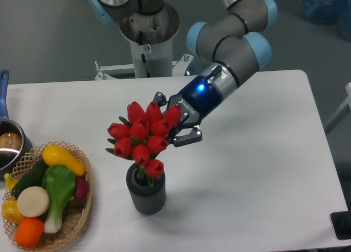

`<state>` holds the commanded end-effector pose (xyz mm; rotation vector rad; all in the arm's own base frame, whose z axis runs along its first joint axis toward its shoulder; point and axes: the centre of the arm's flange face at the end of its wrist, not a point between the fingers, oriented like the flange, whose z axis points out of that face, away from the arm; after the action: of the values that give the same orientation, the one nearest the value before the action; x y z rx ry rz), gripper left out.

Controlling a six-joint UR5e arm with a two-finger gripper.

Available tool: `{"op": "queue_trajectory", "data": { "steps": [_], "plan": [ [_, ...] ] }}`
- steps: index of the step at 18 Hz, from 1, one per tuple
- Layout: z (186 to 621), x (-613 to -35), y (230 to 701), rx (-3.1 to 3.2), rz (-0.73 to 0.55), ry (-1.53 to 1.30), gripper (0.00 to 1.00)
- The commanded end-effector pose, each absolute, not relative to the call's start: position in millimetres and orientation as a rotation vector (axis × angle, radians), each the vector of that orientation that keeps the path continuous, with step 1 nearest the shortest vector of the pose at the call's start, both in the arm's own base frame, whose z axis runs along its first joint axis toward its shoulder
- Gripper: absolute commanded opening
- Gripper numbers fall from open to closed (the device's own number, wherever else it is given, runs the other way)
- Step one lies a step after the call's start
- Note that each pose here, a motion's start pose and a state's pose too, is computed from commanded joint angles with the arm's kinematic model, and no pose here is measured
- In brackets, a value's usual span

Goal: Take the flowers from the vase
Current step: 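Lift the gripped tulips up out of the grey vase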

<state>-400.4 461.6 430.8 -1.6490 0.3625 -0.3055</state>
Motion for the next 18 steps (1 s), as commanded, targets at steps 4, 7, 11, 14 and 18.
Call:
{"op": "queue_trajectory", "data": {
  "steps": [4, 7, 11, 14, 18],
  "plan": [
    [456, -407, 446, -1.653, -0.292, 0.319, 0.34],
    [468, -410, 435, -1.651, -0.297, 0.283, 0.34],
    [482, -411, 425, -1.643, -0.307, 0.249, 0.34],
    [491, -415, 414, -1.632, -0.306, 0.225, 0.34],
    [498, -433, 393, -1.589, -0.289, 0.204, 0.34]
  ]
}}
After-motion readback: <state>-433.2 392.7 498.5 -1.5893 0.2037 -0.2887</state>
